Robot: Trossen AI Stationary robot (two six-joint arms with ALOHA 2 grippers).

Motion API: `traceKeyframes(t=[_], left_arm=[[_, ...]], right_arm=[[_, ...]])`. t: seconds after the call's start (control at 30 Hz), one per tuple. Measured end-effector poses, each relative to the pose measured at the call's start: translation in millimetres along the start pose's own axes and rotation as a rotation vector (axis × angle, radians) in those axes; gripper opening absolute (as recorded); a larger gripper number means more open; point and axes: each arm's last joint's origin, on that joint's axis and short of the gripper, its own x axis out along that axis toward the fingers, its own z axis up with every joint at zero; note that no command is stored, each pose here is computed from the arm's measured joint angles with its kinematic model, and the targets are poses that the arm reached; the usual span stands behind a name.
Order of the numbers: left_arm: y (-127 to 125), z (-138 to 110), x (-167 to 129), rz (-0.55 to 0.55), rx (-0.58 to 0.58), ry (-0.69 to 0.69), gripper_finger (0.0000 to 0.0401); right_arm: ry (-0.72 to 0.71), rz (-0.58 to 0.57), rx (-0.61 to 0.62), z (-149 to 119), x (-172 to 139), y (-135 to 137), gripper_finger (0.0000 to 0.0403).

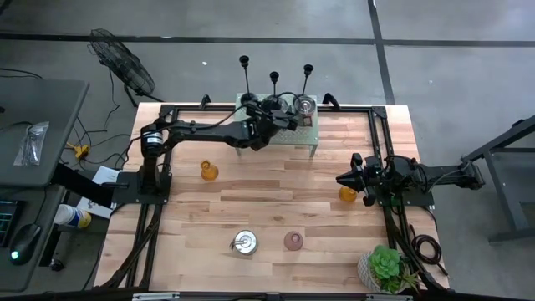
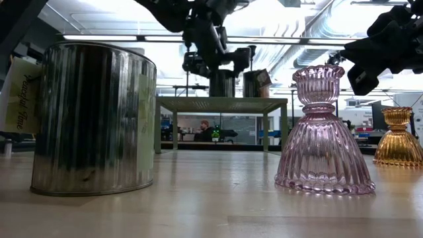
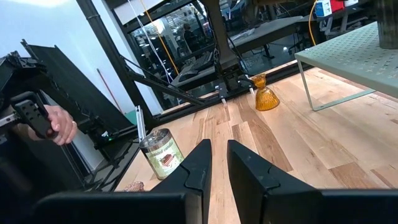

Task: Pick & Place candle stick holders
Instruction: Put the top scented candle on the shelf, then put the scented candle on the shelf

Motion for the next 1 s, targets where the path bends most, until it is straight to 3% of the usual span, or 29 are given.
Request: traceKeyframes(t=[0.6, 1.0], left_arm=[[4.9, 24.1, -16.1, -0.016, -0.047, -0.05, 0.04], [-0.9, 47.6, -71.2, -0.187, -0.07, -0.049, 0.04]], right_arm=[[0.0, 0.0, 0.0, 0.0, 0.0, 0.0, 0.0044], [0.0, 0.0, 0.0, 0.0, 0.0, 0.0, 0.0044]])
